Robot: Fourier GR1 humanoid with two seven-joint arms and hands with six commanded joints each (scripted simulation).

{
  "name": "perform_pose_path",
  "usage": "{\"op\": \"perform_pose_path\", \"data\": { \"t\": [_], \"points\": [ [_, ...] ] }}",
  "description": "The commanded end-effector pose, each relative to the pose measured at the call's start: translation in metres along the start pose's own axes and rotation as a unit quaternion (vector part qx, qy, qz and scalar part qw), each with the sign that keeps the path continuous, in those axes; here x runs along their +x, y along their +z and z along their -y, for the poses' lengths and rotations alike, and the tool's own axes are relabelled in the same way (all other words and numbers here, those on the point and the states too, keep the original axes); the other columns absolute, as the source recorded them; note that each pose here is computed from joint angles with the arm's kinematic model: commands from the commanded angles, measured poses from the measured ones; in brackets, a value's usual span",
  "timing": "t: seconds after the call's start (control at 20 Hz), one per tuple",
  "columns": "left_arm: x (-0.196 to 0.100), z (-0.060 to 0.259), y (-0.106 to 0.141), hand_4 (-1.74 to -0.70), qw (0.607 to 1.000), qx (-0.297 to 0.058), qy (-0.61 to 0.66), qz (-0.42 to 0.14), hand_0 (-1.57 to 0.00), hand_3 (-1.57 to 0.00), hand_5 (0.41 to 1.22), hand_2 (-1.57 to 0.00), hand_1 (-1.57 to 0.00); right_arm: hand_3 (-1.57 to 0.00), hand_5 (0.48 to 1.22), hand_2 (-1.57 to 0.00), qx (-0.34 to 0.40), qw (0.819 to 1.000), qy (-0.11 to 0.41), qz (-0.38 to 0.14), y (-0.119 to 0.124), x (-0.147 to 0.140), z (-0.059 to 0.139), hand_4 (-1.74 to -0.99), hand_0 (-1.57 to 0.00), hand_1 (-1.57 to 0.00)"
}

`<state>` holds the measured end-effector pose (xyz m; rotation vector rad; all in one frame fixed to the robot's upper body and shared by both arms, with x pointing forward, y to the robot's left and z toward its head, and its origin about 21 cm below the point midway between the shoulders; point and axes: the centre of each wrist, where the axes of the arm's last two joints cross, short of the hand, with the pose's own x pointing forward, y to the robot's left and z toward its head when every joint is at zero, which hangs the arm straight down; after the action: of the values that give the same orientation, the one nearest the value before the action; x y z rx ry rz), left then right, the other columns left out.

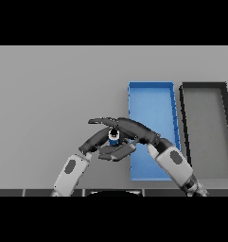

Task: Pick up the blue pipe and place it into the blue bin.

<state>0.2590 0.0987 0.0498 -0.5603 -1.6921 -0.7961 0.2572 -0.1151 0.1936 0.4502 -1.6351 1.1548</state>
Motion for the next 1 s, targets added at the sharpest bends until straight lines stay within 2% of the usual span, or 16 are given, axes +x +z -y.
{"op": "perform_pose_path", "data": {
  "t": [0.0,0.15,0.2,0.25,0.3,0.35,0.45,0.6,0.75,0.95],
  "points": [
    [0.001,0.002,-0.003,-1.52,1.0,0.001,0.009,0.005,-1.57,-1.57,1.221,-1.57,-1.57,-0.24,0.485,-0.38,0.005,1.0,0.001,0.002,-0.002,0.0,0.002,-1.278,-0.32,-0.36],
    [0.003,0.002,0.0,-1.62,1.0,-0.001,-0.006,-0.02,-1.57,-1.57,1.221,-1.57,-1.57,-0.76,0.518,-0.91,0.011,1.0,0.0,0.015,-0.011,0.0,-0.001,-1.467,-0.88,-0.88],
    [0.002,0.001,-0.001,-1.64,1.0,0.006,-0.006,-0.02,-1.57,-1.57,1.221,-1.57,-1.57,-0.87,0.55,-1.04,0.014,1.0,-0.01,0.016,-0.013,0.0,-0.004,-1.514,-1.01,-1.02],
    [0.003,0.0,-0.003,-1.66,1.0,0.006,0.001,-0.017,-1.57,-1.51,1.221,-1.57,-1.57,-0.95,0.596,-1.15,0.015,0.999,-0.019,0.022,-0.015,-0.002,-0.003,-1.551,-1.13,-1.13],
    [-0.001,0.002,-0.002,-1.68,1.0,0.003,0.019,-0.006,-1.57,-1.52,1.221,-1.57,-1.57,-1.02,0.65,-1.23,0.015,0.999,-0.03,0.018,-0.016,-0.002,-0.005,-1.581,-1.22,-1.22],
    [-0.002,0.005,-0.001,-1.69,0.999,0.0,0.032,0.007,-1.57,-1.53,1.221,-1.57,-1.57,-1.1,0.765,-1.3,0.019,0.999,-0.042,0.028,-0.018,-0.004,-0.011,-1.606,-1.29,-1.29],
    [0.002,0.003,-0.002,-1.71,0.999,-0.001,0.034,0.018,-1.57,-1.49,1.221,-1.57,-1.57,-1.25,0.929,-1.4,0.02,0.998,-0.038,0.035,-0.016,-0.006,-0.011,-1.648,-1.39,-1.39],
    [0.003,0.0,-0.001,-1.72,0.999,0.005,0.036,0.022,-1.57,-1.44,1.221,-1.57,-1.57,-1.4,1.071,-1.48,0.019,0.999,-0.026,0.038,-0.017,-0.003,-0.013,-1.692,-1.48,-1.48],
    [0.002,0.003,0.001,-1.73,0.999,0.006,0.035,0.032,-1.57,-1.43,1.221,-1.57,-1.57,-1.48,1.144,-1.53,0.017,0.999,-0.033,0.039,-0.019,-0.001,-0.017,-1.716,-1.52,-1.52],
    [0.004,-0.002,0.002,-1.72,0.999,0.023,0.003,0.037,-1.57,-1.45,1.221,-1.57,-1.57,-1.54,1.19,-1.55,-0.003,0.998,-0.038,0.055,-0.018,-0.003,-0.02,-1.731,-1.55,-1.55]
  ]
}}
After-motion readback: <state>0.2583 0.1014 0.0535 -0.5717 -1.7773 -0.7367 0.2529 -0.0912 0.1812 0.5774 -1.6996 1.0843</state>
